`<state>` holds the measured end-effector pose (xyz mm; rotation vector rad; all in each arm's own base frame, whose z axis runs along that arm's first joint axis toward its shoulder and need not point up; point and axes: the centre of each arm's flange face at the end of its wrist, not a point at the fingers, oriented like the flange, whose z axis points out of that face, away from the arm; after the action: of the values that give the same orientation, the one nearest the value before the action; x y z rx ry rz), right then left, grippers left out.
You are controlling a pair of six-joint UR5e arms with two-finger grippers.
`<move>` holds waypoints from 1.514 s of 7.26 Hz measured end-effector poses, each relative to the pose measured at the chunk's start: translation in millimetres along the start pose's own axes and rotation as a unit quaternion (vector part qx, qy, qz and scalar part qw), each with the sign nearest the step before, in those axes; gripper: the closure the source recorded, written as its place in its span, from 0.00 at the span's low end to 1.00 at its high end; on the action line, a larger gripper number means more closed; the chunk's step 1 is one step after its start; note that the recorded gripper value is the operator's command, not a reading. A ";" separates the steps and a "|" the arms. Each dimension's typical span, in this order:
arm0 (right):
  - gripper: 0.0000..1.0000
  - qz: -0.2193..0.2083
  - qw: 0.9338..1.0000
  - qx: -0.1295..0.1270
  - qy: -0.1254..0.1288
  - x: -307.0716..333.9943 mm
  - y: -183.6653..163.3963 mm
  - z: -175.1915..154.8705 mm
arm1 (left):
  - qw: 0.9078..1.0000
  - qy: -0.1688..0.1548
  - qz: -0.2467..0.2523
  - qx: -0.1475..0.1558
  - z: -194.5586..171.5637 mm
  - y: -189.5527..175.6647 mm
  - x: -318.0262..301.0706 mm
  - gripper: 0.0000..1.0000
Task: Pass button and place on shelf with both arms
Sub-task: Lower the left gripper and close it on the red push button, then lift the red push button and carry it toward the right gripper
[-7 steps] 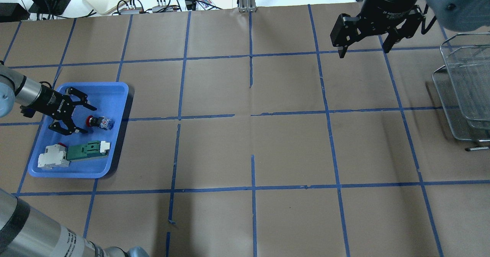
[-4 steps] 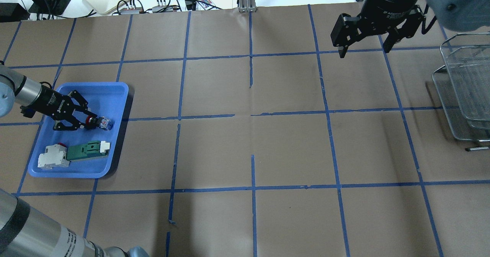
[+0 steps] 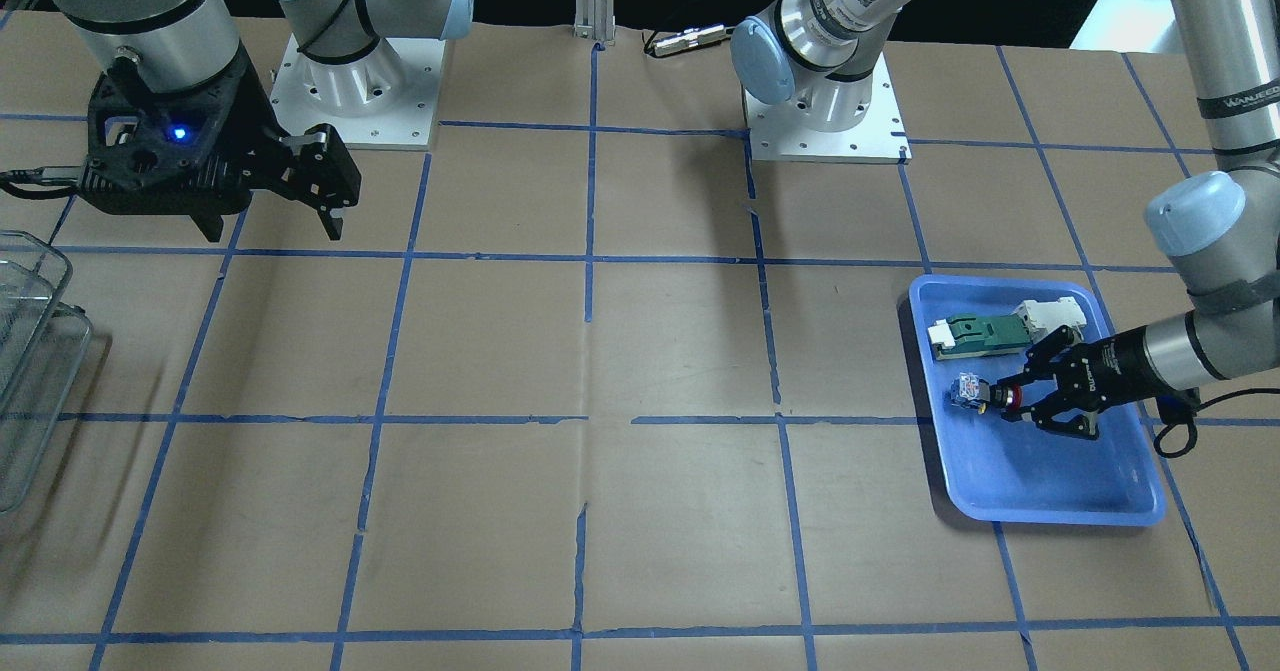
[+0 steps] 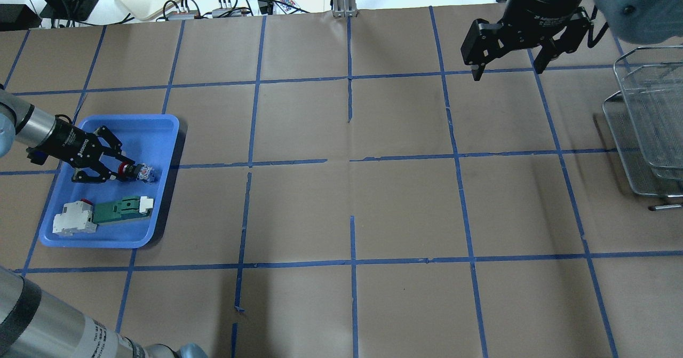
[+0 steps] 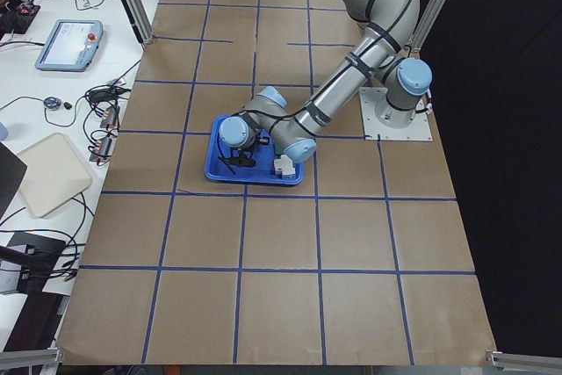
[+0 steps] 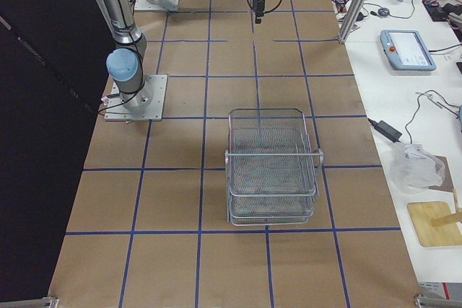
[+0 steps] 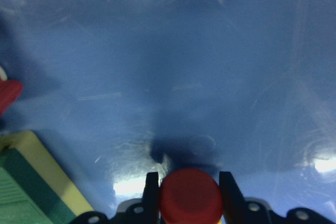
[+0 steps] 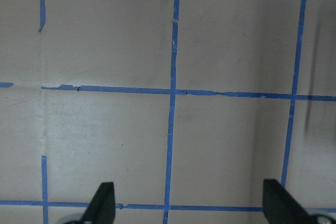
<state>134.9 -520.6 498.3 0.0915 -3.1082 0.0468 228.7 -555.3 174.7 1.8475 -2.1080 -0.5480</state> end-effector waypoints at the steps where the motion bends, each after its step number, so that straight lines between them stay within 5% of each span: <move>1: 0.00 0.000 1.000 -0.001 0.000 -0.2 0.2 0.4 | 1.000 0.002 0.002 0.003 -8.9 4.2 1.1 1.00; 4: 0.00 0.000 1.000 -0.001 0.000 -0.3 0.3 0.6 | 0.999 0.027 0.015 0.020 -51.8 54.4 16.0 1.00; 7: 0.00 -0.002 1.000 -0.001 0.000 -0.4 0.3 0.6 | 0.999 0.041 0.009 0.020 -57.7 192.7 45.5 1.00; 11: 0.00 -0.005 1.000 -0.002 0.001 0.4 0.3 0.7 | 0.998 0.036 -0.056 -0.004 -16.8 403.1 51.6 1.00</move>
<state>134.5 -520.4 497.7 0.1080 -3.1060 0.0416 -126.3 -564.5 373.1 1.9609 -1.9632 -0.5071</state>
